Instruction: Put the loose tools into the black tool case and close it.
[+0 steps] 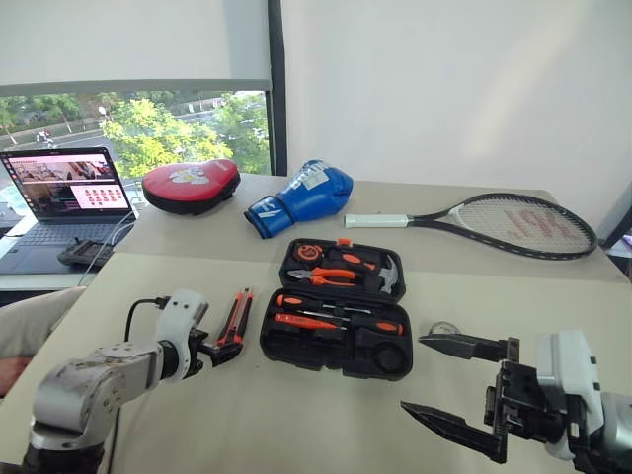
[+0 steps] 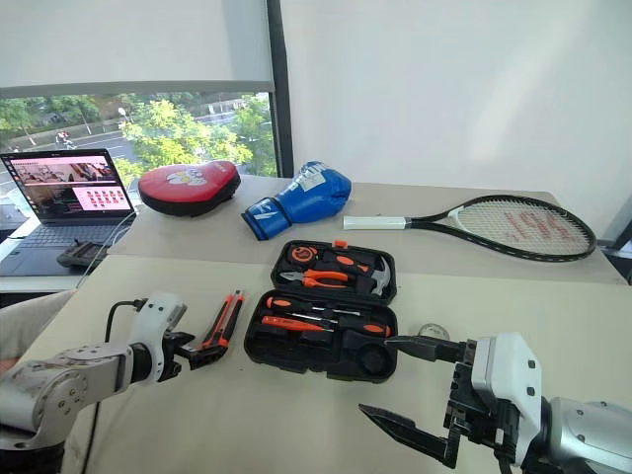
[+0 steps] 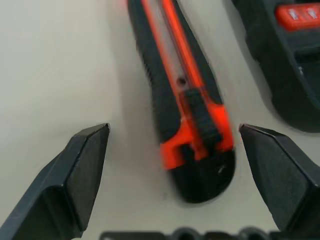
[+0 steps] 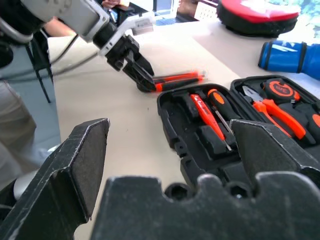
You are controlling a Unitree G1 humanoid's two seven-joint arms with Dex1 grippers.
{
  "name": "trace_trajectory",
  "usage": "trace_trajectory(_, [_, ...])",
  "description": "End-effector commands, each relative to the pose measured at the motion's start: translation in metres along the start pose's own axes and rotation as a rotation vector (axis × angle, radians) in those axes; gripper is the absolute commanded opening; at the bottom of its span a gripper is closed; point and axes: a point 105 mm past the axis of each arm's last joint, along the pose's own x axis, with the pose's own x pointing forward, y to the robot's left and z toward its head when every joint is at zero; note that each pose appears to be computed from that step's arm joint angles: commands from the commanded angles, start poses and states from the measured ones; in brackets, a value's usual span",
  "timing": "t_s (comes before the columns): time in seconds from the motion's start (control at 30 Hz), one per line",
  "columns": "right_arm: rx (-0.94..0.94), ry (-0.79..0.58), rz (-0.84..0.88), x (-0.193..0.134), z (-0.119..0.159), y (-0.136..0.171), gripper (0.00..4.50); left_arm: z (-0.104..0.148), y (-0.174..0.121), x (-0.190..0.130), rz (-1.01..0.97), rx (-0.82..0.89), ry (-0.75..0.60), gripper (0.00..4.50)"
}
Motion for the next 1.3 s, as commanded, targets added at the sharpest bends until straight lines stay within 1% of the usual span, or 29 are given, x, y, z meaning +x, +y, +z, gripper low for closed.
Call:
trace_trajectory(0.03, [-0.035, -0.015, 0.007, 0.003, 0.008, 0.005, 4.50, 0.004, -0.008, 0.006, -0.019, -0.043, 0.000, 4.46])
trace_trajectory(0.13, [-0.051, -0.001, 0.000, 0.001, 0.008, 0.003, 4.50, 0.001, -0.005, 0.015, 0.032, -0.031, 0.020, 4.46])
trace_trajectory(0.2, [-0.057, 0.009, -0.002, 0.000, 0.008, 0.002, 4.50, -0.005, -0.003, 0.021, 0.057, -0.013, 0.035, 3.95])
trace_trajectory(0.23, [-0.059, 0.012, 0.000, 0.000, 0.008, 0.002, 4.50, -0.007, -0.003, 0.022, 0.061, -0.010, 0.033, 3.76])
trace_trajectory(0.27, [-0.060, 0.012, 0.002, 0.000, 0.009, 0.003, 4.50, -0.007, -0.003, 0.022, 0.063, -0.012, 0.017, 3.48])
trace_trajectory(0.33, [-0.060, 0.011, 0.004, -0.001, 0.010, 0.003, 4.50, -0.004, -0.001, 0.020, 0.073, -0.012, -0.018, 2.54])
trace_trajectory(0.37, [-0.060, 0.011, 0.003, -0.001, 0.010, 0.002, 4.50, -0.004, 0.001, 0.019, 0.077, -0.010, -0.030, 2.34])
trace_trajectory(0.4, [-0.060, 0.011, 0.003, -0.001, 0.010, 0.002, 4.50, -0.002, 0.003, 0.018, 0.075, -0.010, -0.049, 1.99])
trace_trajectory(0.43, [-0.060, 0.013, -0.001, -0.001, 0.010, 0.001, 4.50, 0.006, 0.001, 0.015, 0.047, -0.014, -0.108, 1.75])
trace_trajectory(0.5, [-0.058, 0.012, -0.008, -0.002, 0.009, -0.001, 4.50, 0.036, -0.012, 0.006, -0.069, -0.007, -0.290, 1.74])
trace_trajectory(0.57, [-0.057, 0.009, -0.012, -0.001, 0.009, -0.002, 4.50, 0.056, -0.026, -0.004, -0.200, 0.064, -0.375, 1.74])
trace_trajectory(0.6, [-0.057, 0.009, -0.014, -0.001, 0.009, -0.002, 4.50, 0.063, -0.036, -0.010, -0.297, 0.092, -0.385, 1.74])
trace_trajectory(0.67, [-0.055, 0.009, -0.024, -0.002, 0.008, -0.003, 4.50, 0.071, -0.062, -0.021, -0.549, 0.289, -0.338, 1.74])
trace_trajectory(0.73, [-0.054, 0.011, -0.030, -0.003, 0.008, -0.003, 4.50, 0.069, -0.073, -0.020, -0.682, 0.482, -0.266, 1.74])
trace_trajectory(0.8, [-0.055, 0.011, -0.034, -0.003, 0.009, -0.002, 4.50, 0.069, -0.074, -0.011, -0.739, 0.604, -0.209, 1.74])
trace_trajectory(0.83, [-0.057, 0.013, -0.039, -0.004, 0.009, -0.002, 4.50, 0.071, -0.077, -0.003, -0.778, 0.719, -0.201, 1.74])
trace_trajectory(0.87, [-0.059, 0.018, -0.047, -0.005, 0.009, -0.002, 4.50, 0.071, -0.083, 0.003, -0.832, 0.788, -0.173, 1.74])
trace_trajectory(0.9, [-0.061, 0.022, -0.054, -0.006, 0.010, -0.001, 4.50, 0.073, -0.087, 0.011, -0.869, 0.836, -0.150, 1.74])
trace_trajectory(0.93, [-0.063, 0.029, -0.063, -0.008, 0.010, 0.000, 4.50, 0.069, -0.090, 0.017, -0.917, 0.894, -0.119, 1.74])
trace_trajectory(0.97, [-0.064, 0.034, -0.071, -0.009, 0.010, 0.001, 4.50, 0.065, -0.091, 0.021, -0.949, 0.923, -0.089, 1.74])
trace_trajectory(1.1, [-0.056, 0.043, -0.091, -0.013, 0.009, 0.003, 4.50, 0.056, -0.088, 0.040, -0.980, 1.073, -0.052, 1.74])
trace_trajectory(1.2, [-0.052, 0.042, -0.097, -0.013, 0.008, 0.004, 4.50, 0.048, -0.091, 0.043, -1.037, 1.138, -0.026, 1.74])
trace_trajectory(1.3, [-0.048, 0.037, -0.103, -0.013, 0.008, 0.005, 4.50, 0.044, -0.090, 0.050, -1.029, 1.183, -0.004, 1.74])
